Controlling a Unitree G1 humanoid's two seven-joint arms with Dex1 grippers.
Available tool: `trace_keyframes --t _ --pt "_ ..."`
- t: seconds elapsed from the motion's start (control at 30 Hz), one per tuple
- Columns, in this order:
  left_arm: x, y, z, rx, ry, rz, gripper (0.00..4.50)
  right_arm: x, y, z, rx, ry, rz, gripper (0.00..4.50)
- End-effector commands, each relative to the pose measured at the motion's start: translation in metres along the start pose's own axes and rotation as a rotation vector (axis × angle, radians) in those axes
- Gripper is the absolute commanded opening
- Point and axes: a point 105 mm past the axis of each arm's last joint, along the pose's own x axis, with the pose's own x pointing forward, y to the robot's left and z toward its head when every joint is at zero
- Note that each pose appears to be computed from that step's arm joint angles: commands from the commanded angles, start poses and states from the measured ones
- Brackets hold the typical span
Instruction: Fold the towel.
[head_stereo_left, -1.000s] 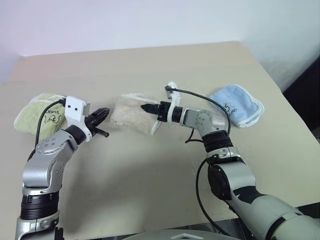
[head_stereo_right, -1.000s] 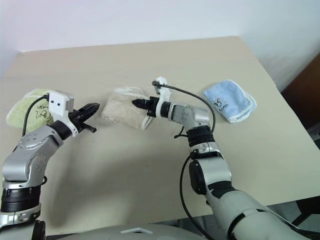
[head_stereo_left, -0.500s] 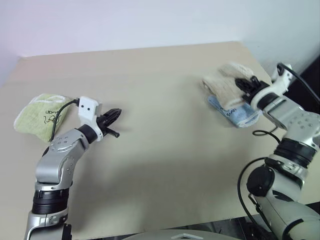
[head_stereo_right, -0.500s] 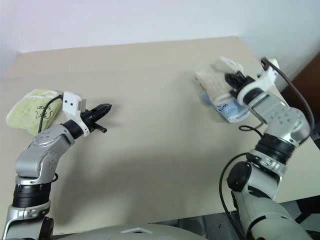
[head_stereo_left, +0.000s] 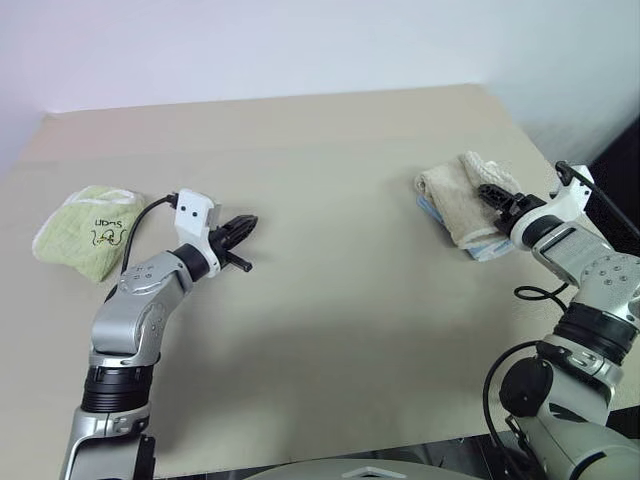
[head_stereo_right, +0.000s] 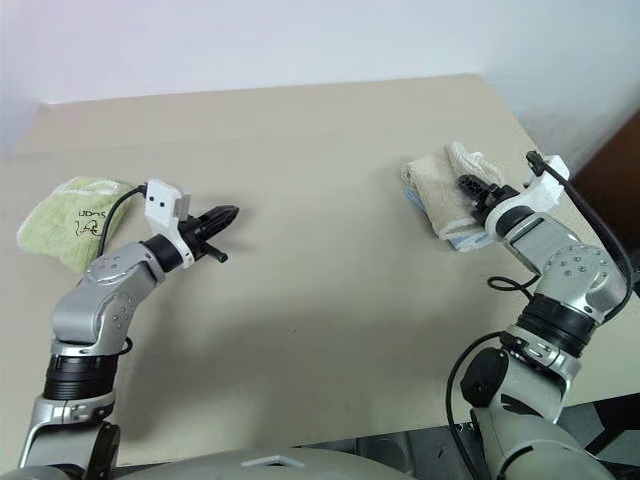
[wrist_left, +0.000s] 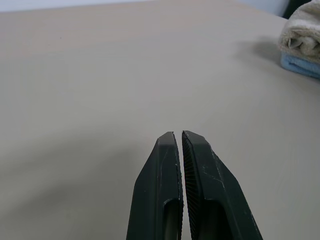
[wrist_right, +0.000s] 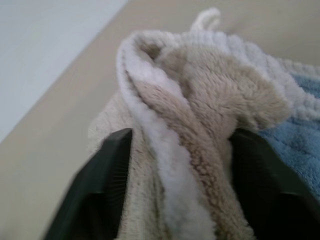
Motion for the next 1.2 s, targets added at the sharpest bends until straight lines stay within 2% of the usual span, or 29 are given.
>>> trace_keyframes --t 0.03,0.07,0.3,0.37,0.4,0.47,0.53,0.63,0.7,0.87,1.03,1.2 --pt "0.0 -0.006 0.005 0.013 -0.025 -0.019 0.22 -0.015 0.008 0.022 -0.004 -0.1 0.033 4.3" --pt "0.0 -0.007 0.004 0.011 -0.022 -0.022 0.22 -0.018 0.007 0.025 0.004 -0.114 0.031 4.48" --pt "-0.003 -0.006 -0.002 0.016 0.003 -0.02 0.22 -0.039 -0.012 0.051 -0.069 -0.252 -0.105 4.48" --pt "-0.004 -0.001 -0.002 0.024 0.004 0.006 0.22 -0.043 -0.002 0.055 -0.18 -0.277 -0.078 4.48" --pt "-0.003 0.004 -0.003 0.043 0.008 0.035 0.22 -0.043 0.011 0.051 -0.312 -0.267 -0.031 4.48" --pt "-0.003 0.013 -0.005 0.075 0.021 0.088 0.22 -0.041 0.035 0.035 -0.527 -0.231 0.06 4.48" --pt "-0.006 0.019 -0.01 0.109 0.042 0.119 0.22 -0.039 0.064 0.007 -0.735 -0.183 0.206 4.48" --pt "-0.012 0.02 -0.013 0.13 0.054 0.122 0.22 -0.039 0.109 -0.043 -0.877 -0.096 0.48 4.48" --pt "-0.017 0.022 -0.014 0.128 0.055 0.126 0.22 -0.037 0.127 -0.068 -0.873 -0.055 0.588 4.48" --pt "-0.032 0.022 -0.019 0.14 0.072 0.136 0.22 -0.014 0.145 -0.113 -0.841 0.006 0.669 4.48" --pt "-0.037 0.023 -0.015 0.15 0.062 0.173 0.22 0.005 0.146 -0.134 -0.865 0.035 0.687 4.48" --pt "-0.043 0.018 -0.012 0.147 0.054 0.188 0.22 0.009 0.147 -0.144 -0.875 0.044 0.713 4.48"
